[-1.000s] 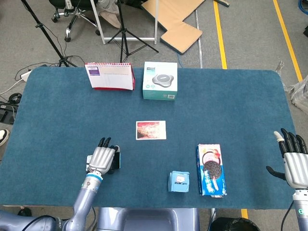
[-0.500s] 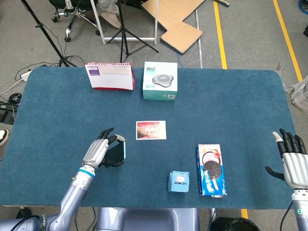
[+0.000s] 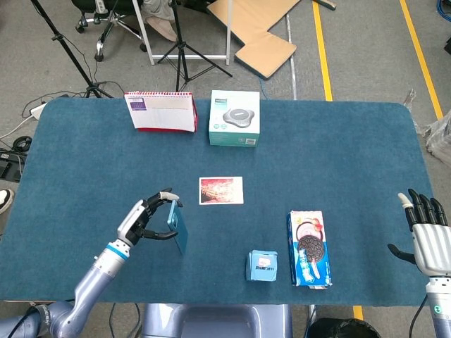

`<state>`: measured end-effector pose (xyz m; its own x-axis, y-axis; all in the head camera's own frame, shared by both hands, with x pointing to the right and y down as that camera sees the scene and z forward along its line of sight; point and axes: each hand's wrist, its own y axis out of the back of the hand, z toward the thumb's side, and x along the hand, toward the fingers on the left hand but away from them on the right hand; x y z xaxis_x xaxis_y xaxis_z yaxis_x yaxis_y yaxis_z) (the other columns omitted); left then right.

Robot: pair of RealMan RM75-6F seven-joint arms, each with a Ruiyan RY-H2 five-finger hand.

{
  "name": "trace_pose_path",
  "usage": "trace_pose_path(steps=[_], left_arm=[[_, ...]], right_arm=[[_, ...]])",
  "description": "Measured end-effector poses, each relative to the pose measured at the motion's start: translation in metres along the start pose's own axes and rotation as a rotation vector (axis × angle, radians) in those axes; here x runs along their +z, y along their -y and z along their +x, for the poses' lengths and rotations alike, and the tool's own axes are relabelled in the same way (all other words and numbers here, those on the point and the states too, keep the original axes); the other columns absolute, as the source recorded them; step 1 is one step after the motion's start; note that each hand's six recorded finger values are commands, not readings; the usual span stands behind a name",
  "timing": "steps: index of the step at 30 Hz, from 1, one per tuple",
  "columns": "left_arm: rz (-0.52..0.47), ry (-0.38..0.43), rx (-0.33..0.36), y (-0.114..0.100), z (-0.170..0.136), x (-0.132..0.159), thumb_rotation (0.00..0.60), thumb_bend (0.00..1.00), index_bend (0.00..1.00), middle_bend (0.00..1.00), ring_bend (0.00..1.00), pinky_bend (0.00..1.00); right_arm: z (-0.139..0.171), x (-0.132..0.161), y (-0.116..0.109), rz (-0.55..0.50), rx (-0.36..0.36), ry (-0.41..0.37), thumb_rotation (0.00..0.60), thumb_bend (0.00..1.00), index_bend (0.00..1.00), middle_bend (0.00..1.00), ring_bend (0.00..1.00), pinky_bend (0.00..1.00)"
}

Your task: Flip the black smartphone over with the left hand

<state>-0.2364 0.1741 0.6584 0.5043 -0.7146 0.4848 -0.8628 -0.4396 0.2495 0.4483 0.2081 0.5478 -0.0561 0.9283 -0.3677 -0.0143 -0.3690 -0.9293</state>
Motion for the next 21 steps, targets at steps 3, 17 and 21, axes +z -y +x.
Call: trace_pose_path(steps=[3,17,21], left_arm=[[-0.065,-0.016,-0.029,-0.009,-0.001,-0.011,0.6,0.19,0.43,0.35,0.0,0.0],[-0.18,-0.079,-0.078,-0.027,-0.001,-0.048,0.6,0.19,0.43,0.34,0.0,0.0],[-0.165,-0.087,-0.08,-0.03,-0.002,-0.053,0.6,0.03,0.37,0.31,0.0,0.0]], right_arm=[[0.0,0.0,0.001,0.002,0.002,0.0,0.6,0.0,0.05,0.0,0.0,0.0],[-0.001,0.0,0.003,0.005,0.009,-0.001,0.6,0.0,0.05,0.0,0.0,0.0],[-0.001,0.0,0.003,0.005,0.01,0.0,0.6,0.0,0.05,0.0,0.0,0.0]])
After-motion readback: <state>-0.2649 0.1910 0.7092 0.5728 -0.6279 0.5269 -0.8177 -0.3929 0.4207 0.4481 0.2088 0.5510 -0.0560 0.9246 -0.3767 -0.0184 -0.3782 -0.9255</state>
